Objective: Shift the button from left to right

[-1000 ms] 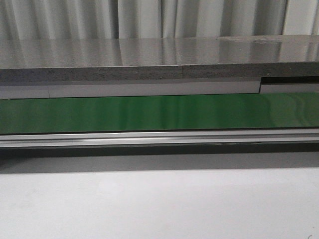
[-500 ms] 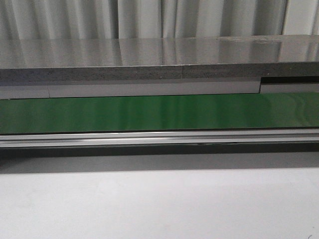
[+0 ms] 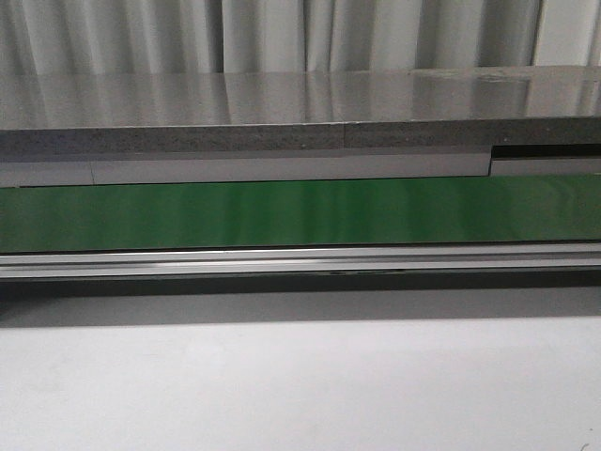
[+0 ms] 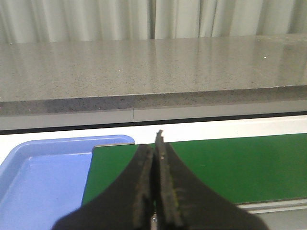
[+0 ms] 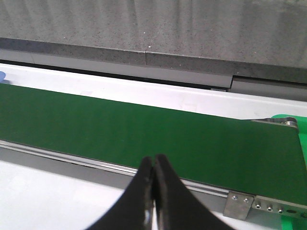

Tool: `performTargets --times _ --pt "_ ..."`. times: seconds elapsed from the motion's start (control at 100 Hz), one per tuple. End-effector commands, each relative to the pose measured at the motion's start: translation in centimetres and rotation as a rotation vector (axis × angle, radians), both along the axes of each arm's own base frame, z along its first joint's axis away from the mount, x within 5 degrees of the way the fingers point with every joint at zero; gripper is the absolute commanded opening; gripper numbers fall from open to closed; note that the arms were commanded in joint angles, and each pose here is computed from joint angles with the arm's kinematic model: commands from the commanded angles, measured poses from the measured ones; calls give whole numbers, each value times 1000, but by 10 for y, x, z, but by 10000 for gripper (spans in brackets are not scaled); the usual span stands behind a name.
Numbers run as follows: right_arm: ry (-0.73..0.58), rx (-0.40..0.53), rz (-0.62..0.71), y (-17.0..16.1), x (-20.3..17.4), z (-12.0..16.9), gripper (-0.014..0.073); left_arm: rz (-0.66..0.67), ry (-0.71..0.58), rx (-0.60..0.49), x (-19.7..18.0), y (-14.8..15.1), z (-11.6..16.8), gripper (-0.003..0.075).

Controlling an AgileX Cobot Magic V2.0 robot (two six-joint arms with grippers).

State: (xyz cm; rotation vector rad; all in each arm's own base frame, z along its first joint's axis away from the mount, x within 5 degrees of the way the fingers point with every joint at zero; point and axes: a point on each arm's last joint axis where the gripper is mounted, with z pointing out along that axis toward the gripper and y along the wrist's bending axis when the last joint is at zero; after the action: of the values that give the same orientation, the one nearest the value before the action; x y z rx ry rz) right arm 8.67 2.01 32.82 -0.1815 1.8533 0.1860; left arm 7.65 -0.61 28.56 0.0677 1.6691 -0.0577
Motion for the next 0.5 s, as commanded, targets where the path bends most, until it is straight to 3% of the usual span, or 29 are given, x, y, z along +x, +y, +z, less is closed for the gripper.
performTargets --times 0.0,0.49 --pt "-84 15 -29 -2 2 12 -67 -9 -104 -12 0 -1 16 -20" --pt "-252 6 -74 -10 -21 -30 -67 -9 -104 -12 0 -1 16 -20"
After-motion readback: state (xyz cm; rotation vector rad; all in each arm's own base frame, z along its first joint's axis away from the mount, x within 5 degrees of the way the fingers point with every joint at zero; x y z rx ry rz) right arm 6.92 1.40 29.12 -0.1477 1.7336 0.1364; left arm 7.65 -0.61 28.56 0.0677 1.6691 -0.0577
